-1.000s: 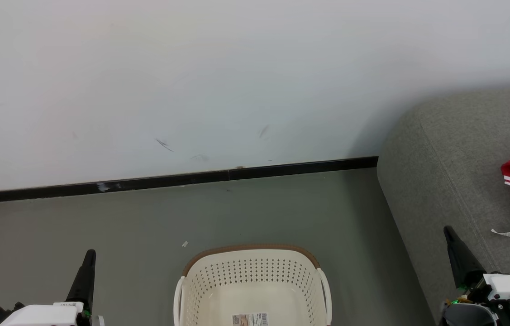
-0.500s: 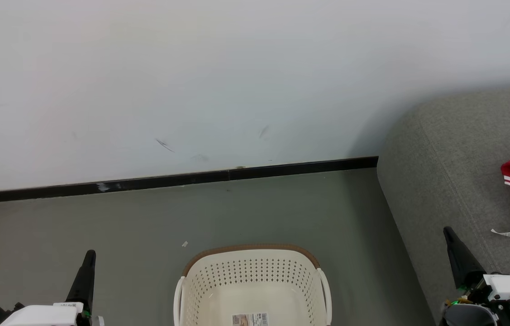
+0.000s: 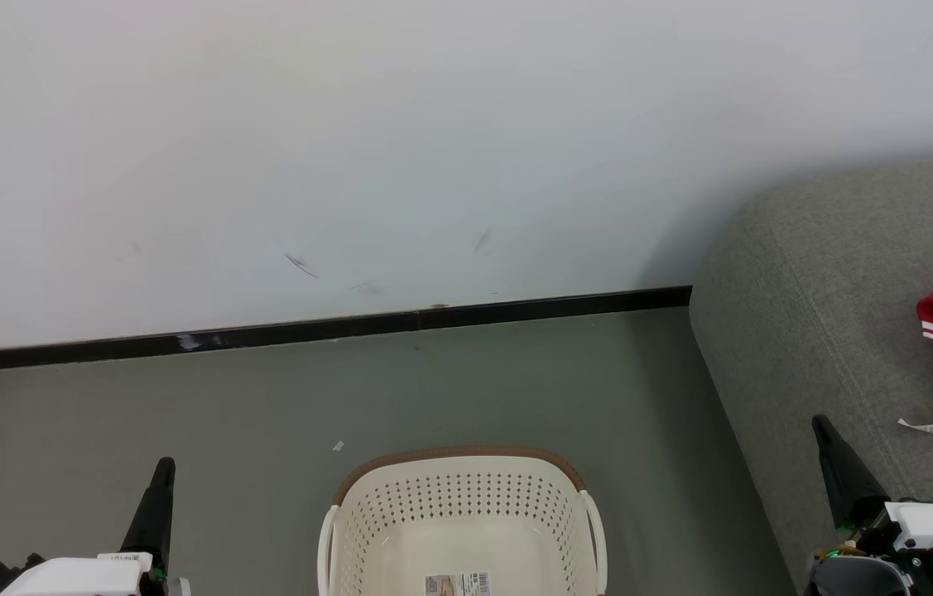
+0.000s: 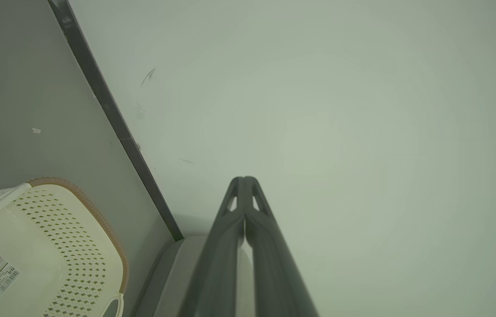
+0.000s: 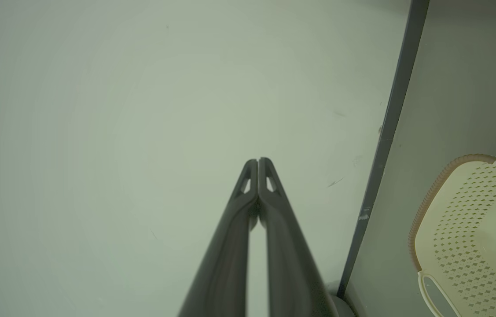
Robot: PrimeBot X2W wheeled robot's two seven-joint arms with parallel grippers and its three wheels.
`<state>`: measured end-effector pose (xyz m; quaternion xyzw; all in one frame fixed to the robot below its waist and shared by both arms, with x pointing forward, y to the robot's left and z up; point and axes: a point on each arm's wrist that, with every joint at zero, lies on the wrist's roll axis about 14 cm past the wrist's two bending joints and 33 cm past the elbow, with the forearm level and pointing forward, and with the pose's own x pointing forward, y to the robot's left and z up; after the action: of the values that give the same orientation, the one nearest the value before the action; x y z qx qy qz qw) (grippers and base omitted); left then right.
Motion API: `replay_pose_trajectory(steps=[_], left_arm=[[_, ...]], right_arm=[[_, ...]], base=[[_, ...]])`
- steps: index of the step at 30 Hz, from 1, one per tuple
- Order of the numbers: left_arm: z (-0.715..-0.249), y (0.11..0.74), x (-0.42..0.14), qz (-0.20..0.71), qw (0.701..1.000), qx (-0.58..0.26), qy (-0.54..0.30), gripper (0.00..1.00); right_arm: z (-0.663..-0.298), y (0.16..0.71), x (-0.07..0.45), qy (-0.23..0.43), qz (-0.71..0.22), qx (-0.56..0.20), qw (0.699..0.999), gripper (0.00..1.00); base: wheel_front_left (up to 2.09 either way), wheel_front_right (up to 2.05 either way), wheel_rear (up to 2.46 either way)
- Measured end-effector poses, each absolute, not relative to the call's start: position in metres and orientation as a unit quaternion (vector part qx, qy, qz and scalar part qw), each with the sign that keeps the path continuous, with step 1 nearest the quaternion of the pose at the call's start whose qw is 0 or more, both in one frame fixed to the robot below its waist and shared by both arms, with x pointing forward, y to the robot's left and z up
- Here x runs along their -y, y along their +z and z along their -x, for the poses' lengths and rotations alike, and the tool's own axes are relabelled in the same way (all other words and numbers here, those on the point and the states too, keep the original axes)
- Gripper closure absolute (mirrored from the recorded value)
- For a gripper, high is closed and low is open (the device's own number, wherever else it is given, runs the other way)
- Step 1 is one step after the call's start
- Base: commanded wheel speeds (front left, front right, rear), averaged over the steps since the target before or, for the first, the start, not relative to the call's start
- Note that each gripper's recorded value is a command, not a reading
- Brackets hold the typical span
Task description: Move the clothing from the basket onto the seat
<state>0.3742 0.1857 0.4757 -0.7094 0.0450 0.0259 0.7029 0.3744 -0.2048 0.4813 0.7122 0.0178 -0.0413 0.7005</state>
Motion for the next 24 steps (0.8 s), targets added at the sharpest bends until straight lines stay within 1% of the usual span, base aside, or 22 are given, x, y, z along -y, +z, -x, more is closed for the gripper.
replay_pose_trajectory(steps=[24], left_arm=[[-0.3749, 0.4763, -0.1859, 0.710, 0.703, -0.044, 0.026, 1.00]], right_arm=[[-0.3743, 0.4811, 0.2051, -0.042, -0.713, -0.017, 0.700, 1.00]], base=[[0.00, 0.00, 0.00]])
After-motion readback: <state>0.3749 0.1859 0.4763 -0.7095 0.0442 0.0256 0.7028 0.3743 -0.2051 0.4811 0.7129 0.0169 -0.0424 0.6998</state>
